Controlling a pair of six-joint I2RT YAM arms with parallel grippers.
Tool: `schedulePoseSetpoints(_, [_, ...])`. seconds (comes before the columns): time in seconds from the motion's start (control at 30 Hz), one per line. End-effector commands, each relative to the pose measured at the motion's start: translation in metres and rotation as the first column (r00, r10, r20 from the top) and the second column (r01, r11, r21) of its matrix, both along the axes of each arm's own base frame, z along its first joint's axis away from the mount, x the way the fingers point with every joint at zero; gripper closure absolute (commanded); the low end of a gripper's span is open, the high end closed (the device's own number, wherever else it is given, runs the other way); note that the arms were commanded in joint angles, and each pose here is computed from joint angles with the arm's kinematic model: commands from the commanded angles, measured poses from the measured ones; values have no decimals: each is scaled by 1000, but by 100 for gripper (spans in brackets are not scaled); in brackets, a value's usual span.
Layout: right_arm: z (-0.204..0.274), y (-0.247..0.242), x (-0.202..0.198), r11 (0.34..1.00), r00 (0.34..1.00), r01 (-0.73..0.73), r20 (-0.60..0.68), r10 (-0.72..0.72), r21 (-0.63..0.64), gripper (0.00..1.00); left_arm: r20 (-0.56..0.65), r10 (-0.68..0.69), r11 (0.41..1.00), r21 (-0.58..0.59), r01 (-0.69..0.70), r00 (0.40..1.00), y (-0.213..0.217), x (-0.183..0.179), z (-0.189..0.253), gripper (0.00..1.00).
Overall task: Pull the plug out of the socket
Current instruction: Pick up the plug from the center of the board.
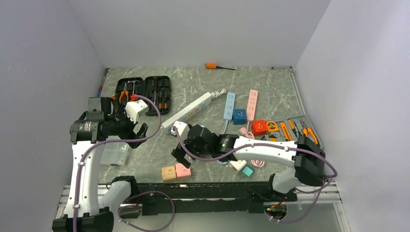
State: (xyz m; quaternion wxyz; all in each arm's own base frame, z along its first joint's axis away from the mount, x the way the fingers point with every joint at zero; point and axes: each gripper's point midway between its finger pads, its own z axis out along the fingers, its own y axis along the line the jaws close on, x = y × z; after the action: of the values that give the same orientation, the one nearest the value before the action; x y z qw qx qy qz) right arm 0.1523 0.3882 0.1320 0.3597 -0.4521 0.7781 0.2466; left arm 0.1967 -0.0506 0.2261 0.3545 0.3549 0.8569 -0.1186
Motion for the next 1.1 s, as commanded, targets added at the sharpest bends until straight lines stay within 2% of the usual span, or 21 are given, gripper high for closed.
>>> schedulePoseSetpoints(0.0, [-6, 10, -45, 927, 928, -371, 19, 371, 51, 0, 50, -66, 996, -52, 68, 997, -12, -8, 20, 1])
schedulePoseSetpoints(0.07, [-22, 7, -56, 894, 895, -445, 5, 446, 42, 0, 51, -65, 996, -51, 68, 997, -12, -8, 22, 1])
schedulePoseSetpoints(0.2, [-40, 5, -62, 861, 861, -508, 10, 508, 10, 0, 58, -62, 997, -40, 64, 996, -10, -8, 25, 1])
schedulePoseSetpoints(0.43, [-42, 15, -44, 867, 861, -497, 111, 497, -27, 0, 58, -64, 997, -47, 67, 996, -11, -7, 30, 1])
schedulePoseSetpoints(0.57, [-42, 24, -44, 858, 850, -514, 131, 511, -16, 0, 61, -64, 997, -41, 67, 996, -10, -7, 28, 1])
schedulePoseSetpoints(0.83, [-75, 29, -51, 847, 838, -525, 124, 531, -76, 0, 69, -49, 999, -21, 50, 996, -6, -4, 25, 1])
schedulePoseSetpoints(1.07, [-90, 32, -56, 863, 852, -496, 142, 504, -90, 4, 75, -57, 998, -27, 59, 996, -7, -6, 25, 1])
